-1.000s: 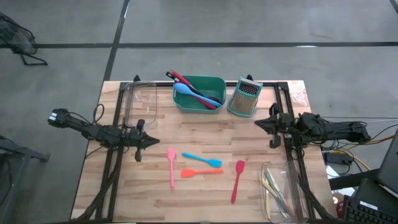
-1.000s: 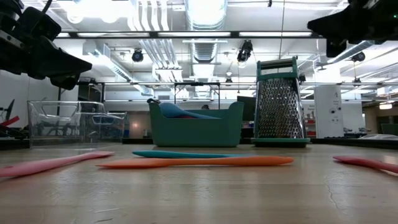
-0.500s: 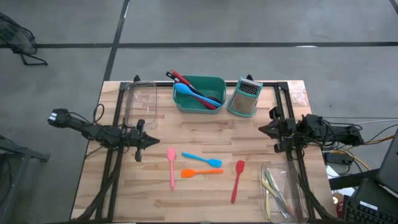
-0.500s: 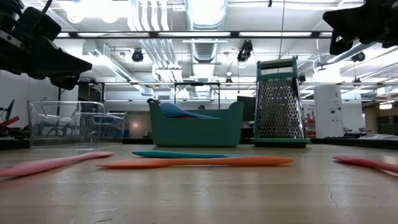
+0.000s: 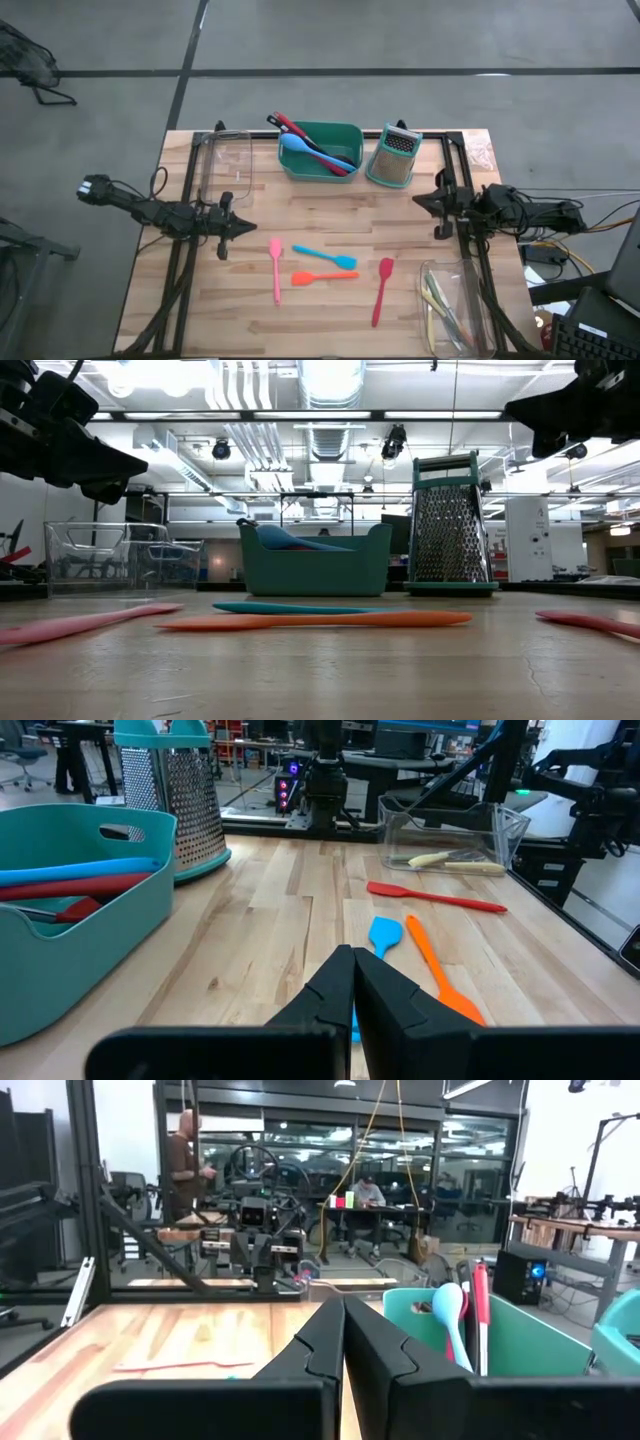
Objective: Pick & Place Kitchen Items
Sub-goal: Put the pink spatula into the left transparent bin
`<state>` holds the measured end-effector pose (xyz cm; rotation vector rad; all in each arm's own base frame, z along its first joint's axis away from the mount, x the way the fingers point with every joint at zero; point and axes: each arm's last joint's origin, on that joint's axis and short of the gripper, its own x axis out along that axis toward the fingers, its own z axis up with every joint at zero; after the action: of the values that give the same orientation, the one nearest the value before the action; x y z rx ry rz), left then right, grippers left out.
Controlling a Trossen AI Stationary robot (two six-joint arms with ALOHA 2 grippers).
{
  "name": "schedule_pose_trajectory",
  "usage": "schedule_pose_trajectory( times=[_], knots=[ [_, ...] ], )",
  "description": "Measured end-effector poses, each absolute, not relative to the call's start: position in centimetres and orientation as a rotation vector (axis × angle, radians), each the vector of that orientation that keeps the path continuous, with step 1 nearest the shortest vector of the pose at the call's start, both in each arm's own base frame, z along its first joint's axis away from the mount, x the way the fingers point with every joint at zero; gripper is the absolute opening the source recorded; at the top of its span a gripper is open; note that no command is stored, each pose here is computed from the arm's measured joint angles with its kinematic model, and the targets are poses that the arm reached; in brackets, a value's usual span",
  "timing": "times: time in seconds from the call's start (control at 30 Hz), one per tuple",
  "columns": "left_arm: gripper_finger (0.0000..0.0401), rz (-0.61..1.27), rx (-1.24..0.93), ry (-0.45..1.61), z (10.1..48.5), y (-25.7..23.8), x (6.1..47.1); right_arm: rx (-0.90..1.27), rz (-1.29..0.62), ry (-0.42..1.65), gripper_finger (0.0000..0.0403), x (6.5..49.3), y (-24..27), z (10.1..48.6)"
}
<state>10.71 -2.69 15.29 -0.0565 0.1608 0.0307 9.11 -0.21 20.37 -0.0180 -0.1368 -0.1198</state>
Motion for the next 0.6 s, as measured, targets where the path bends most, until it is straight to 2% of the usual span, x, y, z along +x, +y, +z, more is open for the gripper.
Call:
schedule_pose_trajectory(
  times=[0.43, 0.6],
  knots=[
    [0.0012, 0.031, -0.056, 0.158, 15.3, -2.7, 10.7, -0.019, -0.12, -0.128, 0.0008, 9.2, -0.2, 20.3],
    [0.0012, 0.143, -0.12, 0.007, 16.8, -2.4, 10.8, -0.019, -0.12, -0.128, 0.0008, 9.2, -0.2, 20.3]
  ],
)
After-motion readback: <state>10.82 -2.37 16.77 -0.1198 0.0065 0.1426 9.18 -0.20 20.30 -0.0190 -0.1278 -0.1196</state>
